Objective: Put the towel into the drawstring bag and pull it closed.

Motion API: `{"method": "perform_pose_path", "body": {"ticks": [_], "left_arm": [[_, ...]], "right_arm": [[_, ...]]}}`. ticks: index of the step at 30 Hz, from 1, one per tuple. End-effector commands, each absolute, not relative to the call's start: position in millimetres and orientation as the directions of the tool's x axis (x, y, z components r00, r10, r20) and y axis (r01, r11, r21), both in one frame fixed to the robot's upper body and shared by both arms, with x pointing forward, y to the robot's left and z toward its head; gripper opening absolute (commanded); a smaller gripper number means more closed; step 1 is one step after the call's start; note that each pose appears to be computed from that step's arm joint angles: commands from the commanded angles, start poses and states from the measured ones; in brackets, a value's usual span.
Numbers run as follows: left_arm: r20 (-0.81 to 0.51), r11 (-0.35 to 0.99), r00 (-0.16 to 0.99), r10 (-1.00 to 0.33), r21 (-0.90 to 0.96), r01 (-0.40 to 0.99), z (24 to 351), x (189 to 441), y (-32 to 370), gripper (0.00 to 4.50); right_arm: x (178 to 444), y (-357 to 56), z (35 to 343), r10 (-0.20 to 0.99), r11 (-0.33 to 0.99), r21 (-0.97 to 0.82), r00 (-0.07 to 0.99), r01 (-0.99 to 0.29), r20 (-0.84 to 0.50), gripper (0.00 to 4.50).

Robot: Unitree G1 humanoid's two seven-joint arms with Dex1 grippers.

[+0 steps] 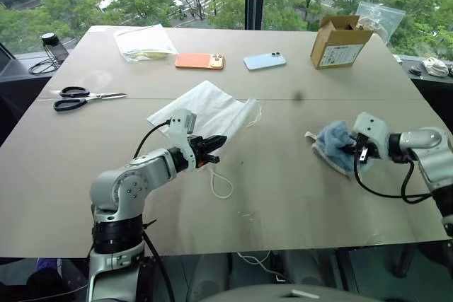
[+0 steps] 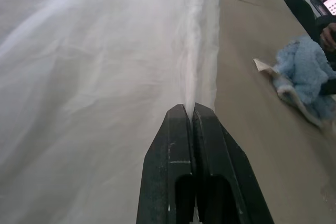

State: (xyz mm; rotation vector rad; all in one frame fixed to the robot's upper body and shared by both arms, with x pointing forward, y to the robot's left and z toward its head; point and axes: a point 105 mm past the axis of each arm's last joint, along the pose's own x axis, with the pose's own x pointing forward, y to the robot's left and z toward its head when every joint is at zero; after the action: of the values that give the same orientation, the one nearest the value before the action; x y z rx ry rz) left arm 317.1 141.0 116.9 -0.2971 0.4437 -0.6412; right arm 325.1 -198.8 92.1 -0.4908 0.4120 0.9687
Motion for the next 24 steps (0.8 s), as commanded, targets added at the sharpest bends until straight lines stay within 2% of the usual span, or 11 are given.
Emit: {"method": "perform_pose_path", "body": {"ticks": [1,4,6,8,12,16,19,24], "left_arm": [[-0.287,0.735,0.679,-0.676,-0.335,0.59,126,317,131,0.0],[-0.322,0.716,0.639,-0.698,-0.315,0.623,121,315,126,0.0],[-0.336,0.692,0.606,-0.721,-0.314,0.65,118,312,121,0.0],[-0.338,0.67,0.581,-0.741,-0.306,0.676,118,311,117,0.0],[-0.329,0.629,0.543,-0.773,-0.289,0.721,120,307,113,0.0],[-0.289,0.61,0.541,-0.79,-0.279,0.742,127,305,110,0.0],[-0.234,0.615,0.569,-0.789,-0.273,0.74,135,304,112,0.0],[-0.141,0.653,0.645,-0.751,-0.307,0.693,149,305,120,0.0]], "right_arm": [[292,-130,145,0.882,0.32,-0.181,0.362,-0.93,-0.302,0.22],[270,-89,161,0.934,0.2,-0.214,0.252,-0.956,-0.252,0.21],[267,-61,165,0.953,0.149,-0.242,0.205,-0.959,-0.225,0.21],[275,-37,161,0.956,0.121,-0.264,0.183,-0.957,-0.228,0.21],[303,-8,139,0.934,0.106,-0.32,0.205,-0.941,-0.293,0.2],[321,1,108,0.878,0.091,-0.332,0.233,-0.939,-0.418,0.2],[334,-13,81,0.81,0.119,-0.299,0.266,-0.947,-0.523,0.2],[333,-22,70,0.776,0.102,-0.284,0.256,-0.953,-0.577,0.19]]}}
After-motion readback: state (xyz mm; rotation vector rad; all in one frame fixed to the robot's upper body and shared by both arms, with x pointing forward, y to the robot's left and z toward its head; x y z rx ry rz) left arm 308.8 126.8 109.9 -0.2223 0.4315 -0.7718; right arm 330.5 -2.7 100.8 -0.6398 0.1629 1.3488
